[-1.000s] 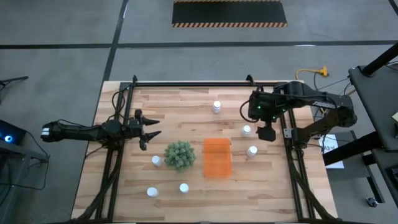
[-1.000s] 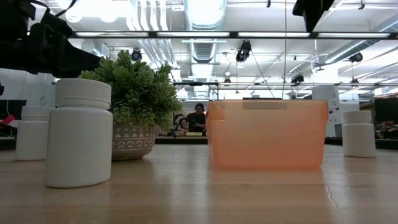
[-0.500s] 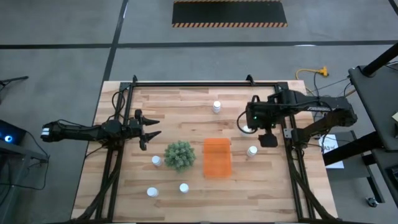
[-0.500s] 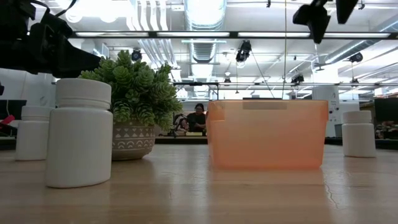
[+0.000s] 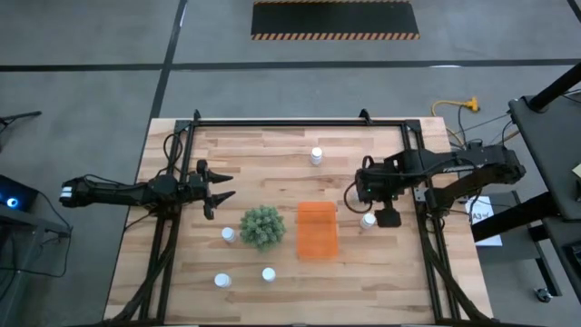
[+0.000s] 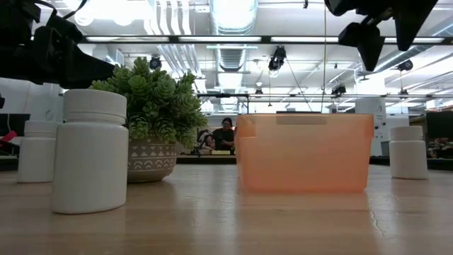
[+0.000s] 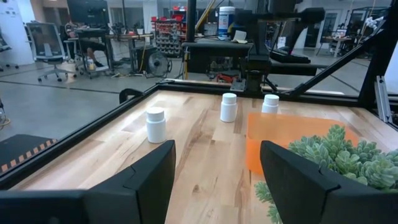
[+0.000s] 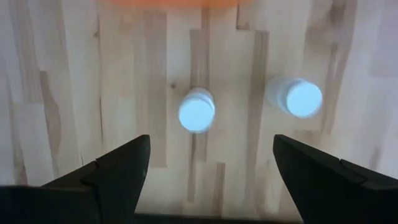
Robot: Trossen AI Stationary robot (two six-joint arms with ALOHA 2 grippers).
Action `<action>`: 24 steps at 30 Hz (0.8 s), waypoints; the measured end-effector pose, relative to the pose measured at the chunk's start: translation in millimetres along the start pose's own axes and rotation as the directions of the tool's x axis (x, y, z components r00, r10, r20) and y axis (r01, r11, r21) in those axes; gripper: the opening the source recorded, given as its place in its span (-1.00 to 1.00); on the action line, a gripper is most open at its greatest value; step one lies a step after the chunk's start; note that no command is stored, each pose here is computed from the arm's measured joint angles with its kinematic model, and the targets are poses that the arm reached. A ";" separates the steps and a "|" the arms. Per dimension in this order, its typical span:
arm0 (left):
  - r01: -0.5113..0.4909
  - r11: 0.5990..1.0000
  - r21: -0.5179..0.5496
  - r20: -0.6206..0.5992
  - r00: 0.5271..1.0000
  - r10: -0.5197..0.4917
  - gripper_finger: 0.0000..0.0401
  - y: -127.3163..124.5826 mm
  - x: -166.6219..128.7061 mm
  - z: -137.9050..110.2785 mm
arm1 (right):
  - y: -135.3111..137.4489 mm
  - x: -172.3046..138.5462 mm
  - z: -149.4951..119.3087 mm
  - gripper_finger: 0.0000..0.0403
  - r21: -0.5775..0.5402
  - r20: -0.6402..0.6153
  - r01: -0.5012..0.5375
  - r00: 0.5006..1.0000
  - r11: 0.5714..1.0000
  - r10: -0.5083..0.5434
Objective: Pick and place pill bottles into a basket
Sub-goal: Put the white medicine bottle into the orange bin
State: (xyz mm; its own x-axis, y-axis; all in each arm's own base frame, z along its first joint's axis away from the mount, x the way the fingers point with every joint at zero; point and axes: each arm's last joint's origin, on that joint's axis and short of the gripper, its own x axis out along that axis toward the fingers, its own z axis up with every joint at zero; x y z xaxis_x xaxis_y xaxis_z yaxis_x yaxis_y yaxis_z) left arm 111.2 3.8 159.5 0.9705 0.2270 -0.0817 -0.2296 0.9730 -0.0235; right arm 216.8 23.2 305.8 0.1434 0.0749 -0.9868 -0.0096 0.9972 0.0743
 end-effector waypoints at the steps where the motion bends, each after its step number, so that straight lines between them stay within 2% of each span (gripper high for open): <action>1: 0.000 1.000 0.000 0.000 1.000 0.000 0.09 0.0 0.0 0.0 | 1.9 2.4 0.2 0.62 -0.003 0.009 -0.002 1.000 1.000 0.002; 13: 0.000 1.000 0.000 0.000 1.000 0.000 0.09 0.0 0.0 0.0 | 12.2 34.0 -3.2 0.62 -0.031 0.014 -0.004 1.000 1.000 0.004; 24: 0.000 1.000 0.000 0.000 1.000 0.000 0.09 0.0 0.0 0.0 | 9.9 67.7 -9.5 0.62 -0.031 0.022 -0.011 1.000 0.999 0.012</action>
State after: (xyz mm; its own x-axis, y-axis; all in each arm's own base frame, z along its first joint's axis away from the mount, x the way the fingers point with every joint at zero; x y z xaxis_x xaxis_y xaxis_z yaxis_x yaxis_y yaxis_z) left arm 111.2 3.8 159.5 0.9705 0.2270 -0.0816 -0.2296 0.9730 -0.0235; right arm 217.1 38.1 238.4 0.1649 0.0866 -0.9825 -0.0422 0.9958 0.0807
